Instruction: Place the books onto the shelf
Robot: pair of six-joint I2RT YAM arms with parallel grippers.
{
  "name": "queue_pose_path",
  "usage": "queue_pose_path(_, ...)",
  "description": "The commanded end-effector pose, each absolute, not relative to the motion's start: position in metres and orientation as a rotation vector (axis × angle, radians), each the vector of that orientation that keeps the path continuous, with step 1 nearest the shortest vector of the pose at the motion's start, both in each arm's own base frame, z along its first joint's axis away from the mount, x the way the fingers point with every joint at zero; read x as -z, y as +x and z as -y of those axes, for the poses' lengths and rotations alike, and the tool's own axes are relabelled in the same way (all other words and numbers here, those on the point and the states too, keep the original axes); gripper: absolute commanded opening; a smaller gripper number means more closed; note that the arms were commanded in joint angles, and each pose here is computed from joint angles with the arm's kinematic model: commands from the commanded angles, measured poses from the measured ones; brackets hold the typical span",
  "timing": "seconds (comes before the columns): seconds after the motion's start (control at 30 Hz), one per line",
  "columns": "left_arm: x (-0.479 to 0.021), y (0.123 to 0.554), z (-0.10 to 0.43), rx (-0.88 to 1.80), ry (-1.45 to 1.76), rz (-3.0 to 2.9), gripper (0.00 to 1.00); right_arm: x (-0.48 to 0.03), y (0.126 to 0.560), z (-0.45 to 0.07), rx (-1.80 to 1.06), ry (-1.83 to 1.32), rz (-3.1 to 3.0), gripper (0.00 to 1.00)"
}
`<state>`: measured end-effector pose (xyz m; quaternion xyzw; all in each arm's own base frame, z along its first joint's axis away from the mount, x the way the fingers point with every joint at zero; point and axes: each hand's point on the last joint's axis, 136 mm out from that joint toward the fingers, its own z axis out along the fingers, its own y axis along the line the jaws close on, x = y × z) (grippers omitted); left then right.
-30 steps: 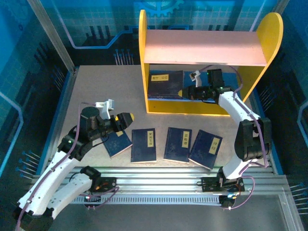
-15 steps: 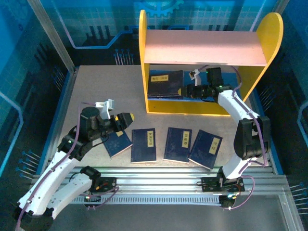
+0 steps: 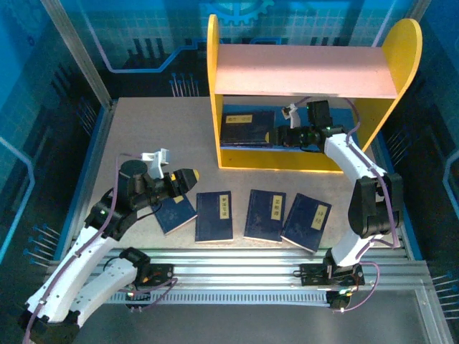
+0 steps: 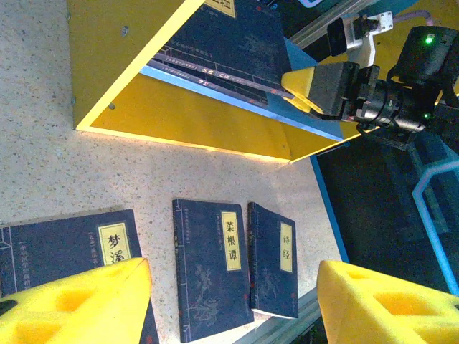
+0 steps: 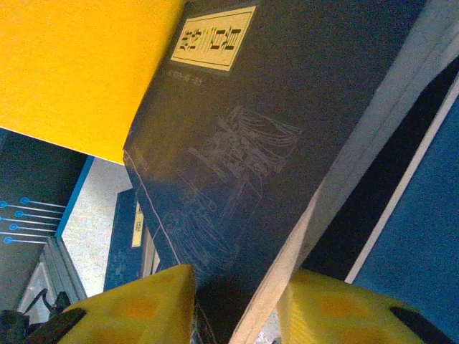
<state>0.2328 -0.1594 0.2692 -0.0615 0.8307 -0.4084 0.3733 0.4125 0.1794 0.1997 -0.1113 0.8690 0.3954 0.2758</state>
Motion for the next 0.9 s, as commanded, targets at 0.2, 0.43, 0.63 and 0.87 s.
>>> queue_pose_path(0.2, -0.2705, 0.2312, 0.1558, 1.016, -0.139, -2.117, 0.63, -0.2054, 0.4121, -0.1815, -0.995, -0.345, -2.340, 0.46)
queue_pose_path(0.43, -0.2714, 0.2313, 0.1558, 1.015, -0.138, -2.115, 0.64, -0.2037, 0.4131, -0.1788, -0.966, -0.343, -2.352, 0.56)
queue_pose_path(0.63, -0.2735, 0.2321, 0.1566, 1.017, -0.131, -2.110, 0.64, -0.2022, 0.4143, -0.1780, -0.958, -0.344, -2.360, 0.58)
queue_pose_path(0.87, -0.2741, 0.2341, 0.1577, 1.013, -0.124, -2.113, 0.64, -0.1984, 0.4160, -0.1779, -0.953, -0.343, -2.371, 0.58)
